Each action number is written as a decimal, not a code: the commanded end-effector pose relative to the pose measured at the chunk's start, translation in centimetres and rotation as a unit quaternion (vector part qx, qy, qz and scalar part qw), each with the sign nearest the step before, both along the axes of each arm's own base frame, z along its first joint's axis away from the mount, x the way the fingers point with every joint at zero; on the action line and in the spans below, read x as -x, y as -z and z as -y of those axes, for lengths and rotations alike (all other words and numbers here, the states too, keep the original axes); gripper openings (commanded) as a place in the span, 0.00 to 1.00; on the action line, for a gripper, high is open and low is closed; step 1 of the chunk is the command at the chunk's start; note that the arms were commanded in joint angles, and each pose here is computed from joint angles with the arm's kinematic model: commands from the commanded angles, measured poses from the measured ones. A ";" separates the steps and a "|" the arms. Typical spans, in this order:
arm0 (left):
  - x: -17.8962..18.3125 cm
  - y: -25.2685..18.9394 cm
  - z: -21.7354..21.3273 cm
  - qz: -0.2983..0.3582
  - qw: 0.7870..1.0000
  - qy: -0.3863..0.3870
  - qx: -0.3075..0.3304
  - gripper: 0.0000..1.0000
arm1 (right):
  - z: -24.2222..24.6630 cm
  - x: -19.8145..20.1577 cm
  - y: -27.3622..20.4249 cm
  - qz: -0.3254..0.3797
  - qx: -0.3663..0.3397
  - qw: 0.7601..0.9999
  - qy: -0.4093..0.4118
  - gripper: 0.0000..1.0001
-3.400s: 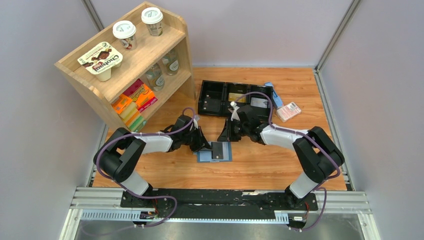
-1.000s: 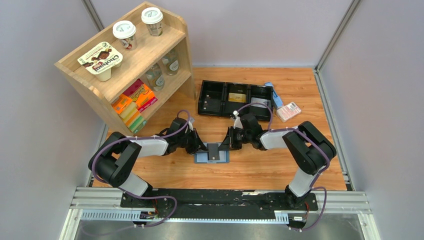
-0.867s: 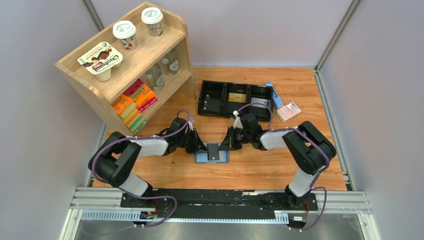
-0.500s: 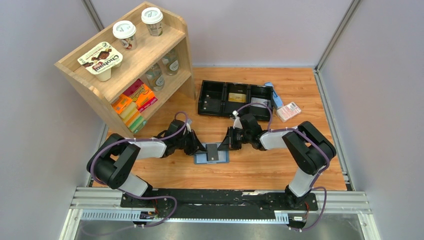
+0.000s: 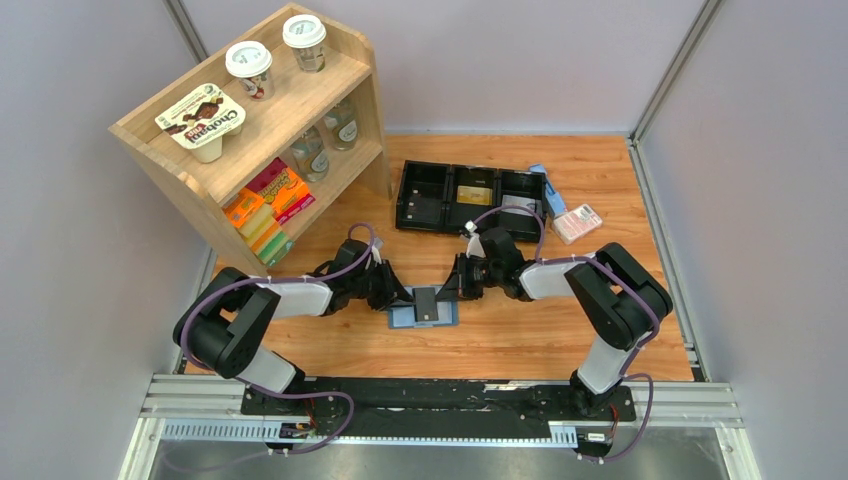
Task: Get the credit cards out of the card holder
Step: Remove the credit card from the card holder.
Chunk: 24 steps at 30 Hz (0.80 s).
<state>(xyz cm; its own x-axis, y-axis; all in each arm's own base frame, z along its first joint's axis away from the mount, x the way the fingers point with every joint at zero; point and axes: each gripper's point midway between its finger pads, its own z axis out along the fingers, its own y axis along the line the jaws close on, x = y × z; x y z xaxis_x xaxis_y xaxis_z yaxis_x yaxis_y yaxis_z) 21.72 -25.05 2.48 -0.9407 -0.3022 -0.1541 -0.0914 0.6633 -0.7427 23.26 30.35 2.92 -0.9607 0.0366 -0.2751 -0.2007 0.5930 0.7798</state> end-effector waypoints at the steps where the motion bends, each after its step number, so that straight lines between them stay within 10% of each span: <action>1: -0.5 -1.0 0.2 0.021 1.000 0.001 0.016 0.25 | 1.1 -0.2 1.2 0.002 0.034 0.999 0.016 0.02; 24: -0.5 -0.4 1.0 0.007 0.999 0.003 0.038 0.16 | 1.1 -0.1 1.1 0.000 0.031 0.999 0.017 0.02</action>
